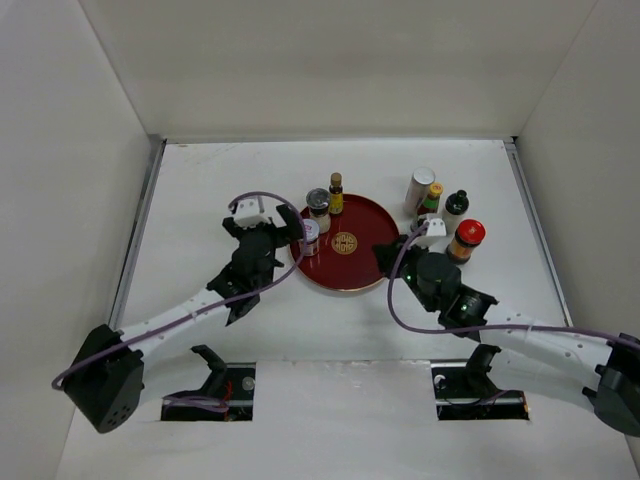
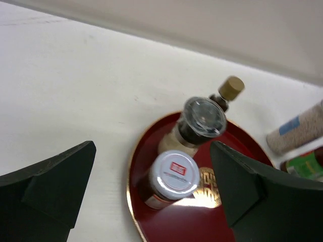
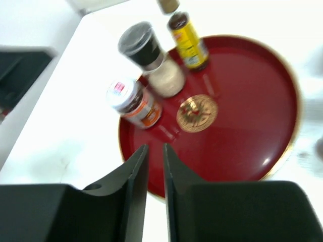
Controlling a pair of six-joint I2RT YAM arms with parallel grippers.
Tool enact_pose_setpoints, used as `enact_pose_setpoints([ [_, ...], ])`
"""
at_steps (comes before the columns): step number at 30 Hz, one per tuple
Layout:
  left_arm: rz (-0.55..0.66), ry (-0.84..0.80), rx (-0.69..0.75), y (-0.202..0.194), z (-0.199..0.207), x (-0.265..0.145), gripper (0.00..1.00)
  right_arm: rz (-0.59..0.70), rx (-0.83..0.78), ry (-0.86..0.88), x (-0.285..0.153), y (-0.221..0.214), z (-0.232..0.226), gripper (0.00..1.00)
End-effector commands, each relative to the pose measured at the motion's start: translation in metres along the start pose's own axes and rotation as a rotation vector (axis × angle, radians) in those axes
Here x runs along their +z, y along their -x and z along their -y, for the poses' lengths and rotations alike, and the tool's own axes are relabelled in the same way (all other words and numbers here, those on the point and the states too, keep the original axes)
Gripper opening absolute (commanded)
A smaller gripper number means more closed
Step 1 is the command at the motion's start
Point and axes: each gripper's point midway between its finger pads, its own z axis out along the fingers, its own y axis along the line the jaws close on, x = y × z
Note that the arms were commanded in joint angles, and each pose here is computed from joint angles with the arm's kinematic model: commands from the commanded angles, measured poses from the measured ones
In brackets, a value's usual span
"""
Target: Organize the condiment bottles
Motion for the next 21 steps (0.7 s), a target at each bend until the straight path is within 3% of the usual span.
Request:
enact_pose_setpoints([
  [1,0.133,0.112,-0.096,0.021,-0.039,-0.005,1.0,0.032,-0.023,-0.154,-0.007,0.027,0.015,0.22],
  [4,0.164,0.183,-0.156,0.013,-0.071,-0.009,1.0,0.05,-0.07,-0.309,-0.009,0.043,0.045,0.24],
  [7,0.181,0.251,-0.237,0.003,-0.1,-0.009,1.0,0.052,-0.084,-0.438,-0.015,0.053,0.071,0.5],
  [9,0.189,0.265,-0.306,-0.006,-0.111,-0.013,1.0,0.057,-0.094,-0.533,-0.02,0.058,0.093,0.76],
  [11,0.197,0.268,-0.343,-0.014,-0.117,-0.015,1.0,0.053,-0.095,-0.593,-0.023,0.062,0.109,0.87],
  [15,0.157,0.241,-0.342,-0.029,-0.115,-0.011,1.0,0.006,-0.092,-0.669,-0.013,0.062,0.138,0.96],
  [21,0.126,0.205,-0.34,-0.033,-0.105,-0.005,1.0,-0.047,-0.053,-0.613,0.016,0.056,0.148,0.95],
])
